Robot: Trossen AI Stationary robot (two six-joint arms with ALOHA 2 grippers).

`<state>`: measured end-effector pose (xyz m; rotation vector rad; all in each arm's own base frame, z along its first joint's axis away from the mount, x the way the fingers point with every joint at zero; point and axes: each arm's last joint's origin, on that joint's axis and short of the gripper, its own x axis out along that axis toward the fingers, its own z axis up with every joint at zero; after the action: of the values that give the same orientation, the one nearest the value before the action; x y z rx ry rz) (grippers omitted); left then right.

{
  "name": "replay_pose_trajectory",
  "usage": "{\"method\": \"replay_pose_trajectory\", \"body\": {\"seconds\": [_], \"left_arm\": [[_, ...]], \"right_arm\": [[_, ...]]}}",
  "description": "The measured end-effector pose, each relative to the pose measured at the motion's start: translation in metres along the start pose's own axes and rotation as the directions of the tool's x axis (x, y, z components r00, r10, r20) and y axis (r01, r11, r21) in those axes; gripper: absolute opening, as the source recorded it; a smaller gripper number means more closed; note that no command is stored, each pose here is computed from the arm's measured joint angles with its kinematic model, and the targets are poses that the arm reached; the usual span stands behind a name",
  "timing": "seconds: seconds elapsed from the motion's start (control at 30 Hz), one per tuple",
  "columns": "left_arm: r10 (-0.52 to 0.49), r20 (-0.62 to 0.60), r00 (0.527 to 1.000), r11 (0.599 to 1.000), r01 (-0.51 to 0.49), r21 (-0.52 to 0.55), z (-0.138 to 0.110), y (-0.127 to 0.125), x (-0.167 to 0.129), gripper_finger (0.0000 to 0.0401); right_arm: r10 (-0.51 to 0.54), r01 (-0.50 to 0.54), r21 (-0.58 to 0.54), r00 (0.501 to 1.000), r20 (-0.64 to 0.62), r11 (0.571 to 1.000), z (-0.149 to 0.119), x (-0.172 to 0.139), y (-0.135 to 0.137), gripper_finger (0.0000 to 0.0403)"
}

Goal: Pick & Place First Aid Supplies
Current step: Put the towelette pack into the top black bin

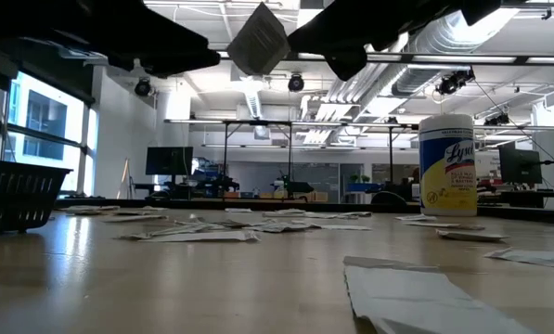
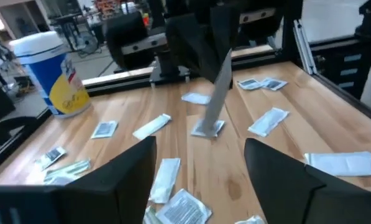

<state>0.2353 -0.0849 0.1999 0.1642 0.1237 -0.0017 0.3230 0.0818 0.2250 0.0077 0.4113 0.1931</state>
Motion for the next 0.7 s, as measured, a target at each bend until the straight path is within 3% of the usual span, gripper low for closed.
{"method": "replay_pose_trajectory", "body": {"seconds": [0.13,0.43,0.57,0.7], "left_arm": [[-0.099,0.004,0.995,0.995,0.099,-0.02,0.002,0.006,0.016,0.0243],[-0.17,0.008,0.985,0.985,0.17,-0.026,0.004,0.009,0.049,0.0239],[-0.188,0.004,0.982,0.982,0.189,-0.014,0.005,0.005,0.051,0.0202],[-0.186,0.005,0.982,0.982,0.187,-0.02,0.005,0.005,0.051,0.013]], "right_arm": [[0.001,-0.001,-0.003,1.0,0.006,1.0,0.001,0.0,0.0,0.0],[-0.003,0.003,-0.01,1.0,0.01,1.0,0.001,0.0,0.0,0.0],[-0.004,0.004,-0.01,1.0,0.01,1.0,0.001,0.0,0.0,0.0],[-0.007,0.007,-0.009,1.0,0.01,1.0,0.001,0.0,0.0,0.0]]}}
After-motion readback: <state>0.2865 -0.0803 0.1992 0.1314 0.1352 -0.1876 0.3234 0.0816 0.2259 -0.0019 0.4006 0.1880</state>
